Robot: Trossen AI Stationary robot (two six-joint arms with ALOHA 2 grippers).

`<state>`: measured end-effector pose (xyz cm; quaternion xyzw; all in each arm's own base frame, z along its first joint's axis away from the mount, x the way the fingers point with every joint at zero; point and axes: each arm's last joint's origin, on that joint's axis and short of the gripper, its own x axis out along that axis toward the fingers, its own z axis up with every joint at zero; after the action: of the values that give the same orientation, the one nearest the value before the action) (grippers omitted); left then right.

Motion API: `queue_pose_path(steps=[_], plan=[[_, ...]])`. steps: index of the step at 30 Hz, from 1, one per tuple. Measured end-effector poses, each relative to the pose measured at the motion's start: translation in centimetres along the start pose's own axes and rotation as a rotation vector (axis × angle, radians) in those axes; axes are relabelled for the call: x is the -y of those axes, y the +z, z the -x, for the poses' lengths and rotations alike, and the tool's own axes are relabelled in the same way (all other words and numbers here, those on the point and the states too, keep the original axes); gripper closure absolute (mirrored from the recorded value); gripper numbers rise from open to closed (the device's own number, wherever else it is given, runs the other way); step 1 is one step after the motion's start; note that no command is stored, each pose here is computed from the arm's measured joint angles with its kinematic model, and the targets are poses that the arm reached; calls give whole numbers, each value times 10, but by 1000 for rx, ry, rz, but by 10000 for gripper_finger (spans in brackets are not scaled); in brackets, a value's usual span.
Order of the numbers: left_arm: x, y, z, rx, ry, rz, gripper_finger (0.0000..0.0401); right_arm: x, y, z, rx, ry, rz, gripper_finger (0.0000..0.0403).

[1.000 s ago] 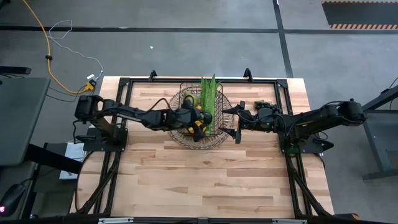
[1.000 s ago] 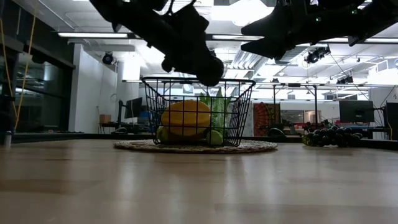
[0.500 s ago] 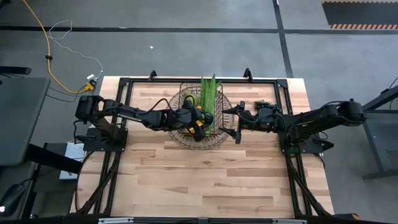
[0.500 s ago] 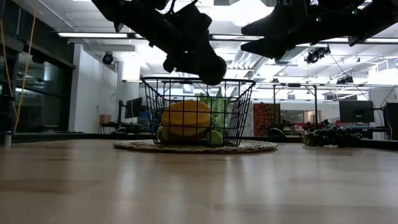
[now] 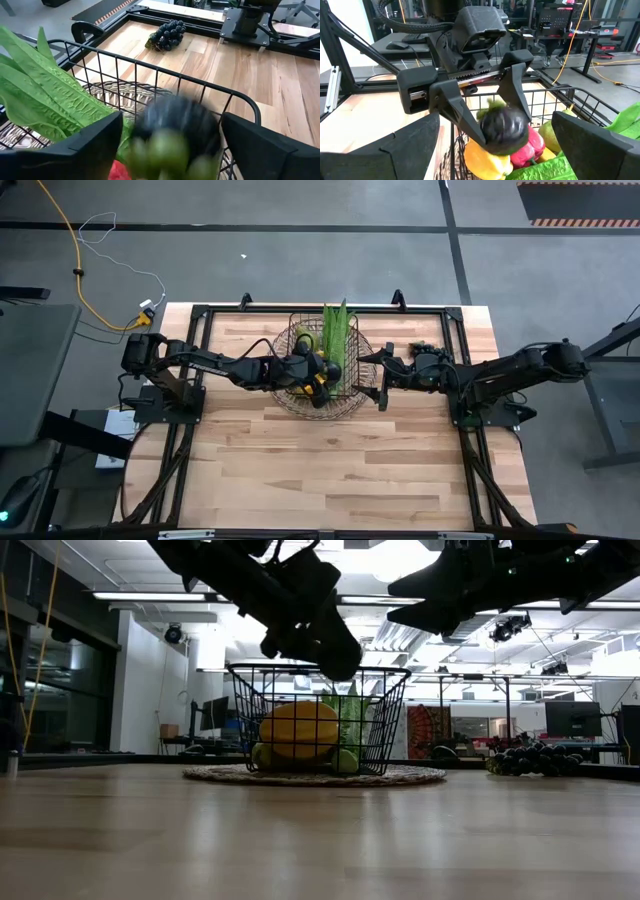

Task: Build produce basket
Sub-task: Put the violet mangosteen into the black wire basket, then put the black grapes into the black wire basket

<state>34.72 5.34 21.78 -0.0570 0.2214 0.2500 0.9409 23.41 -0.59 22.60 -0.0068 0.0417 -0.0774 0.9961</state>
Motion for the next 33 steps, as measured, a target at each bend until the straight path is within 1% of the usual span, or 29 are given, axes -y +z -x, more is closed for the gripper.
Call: queue_pose_path(steps=[5,7,9,14,17,20,21,23,25,26,28,29,31,33], plan=[[-1,0,0,2,25,-1,23,0,0,0,0,0,0,29],[-1,0,0,2,31,-16,7,0,0,0,0,0,0,29],[-1,0,0,2,33,-38,6,0,0,0,0,0,0,29],[0,-1,0,-6,25,-49,12,0,0,0,0,0,0,29],[0,-5,2,-44,29,-105,13,0,0,0,0,0,0,29],[1,-7,7,-70,85,-140,13,0,0,0,0,-1,0,29],[1,-7,11,-80,112,-147,13,0,0,0,0,-1,0,29],[2,-1,22,-52,169,-136,13,0,0,0,-5,-1,1,29],[0,-1,38,-29,205,-135,13,0,-1,0,-10,-1,2,29],[-2,0,46,-8,207,-128,13,0,-1,0,-15,-1,2,29],[-5,1,64,57,174,-87,13,0,-3,0,-28,-3,4,29],[-8,-3,74,76,154,-78,13,0,-3,0,-27,-6,4,29],[-12,-8,92,151,76,-53,13,0,-3,0,-29,-6,4,29],[-18,-20,109,217,-8,-44,13,0,-3,0,-26,-6,4,29]])
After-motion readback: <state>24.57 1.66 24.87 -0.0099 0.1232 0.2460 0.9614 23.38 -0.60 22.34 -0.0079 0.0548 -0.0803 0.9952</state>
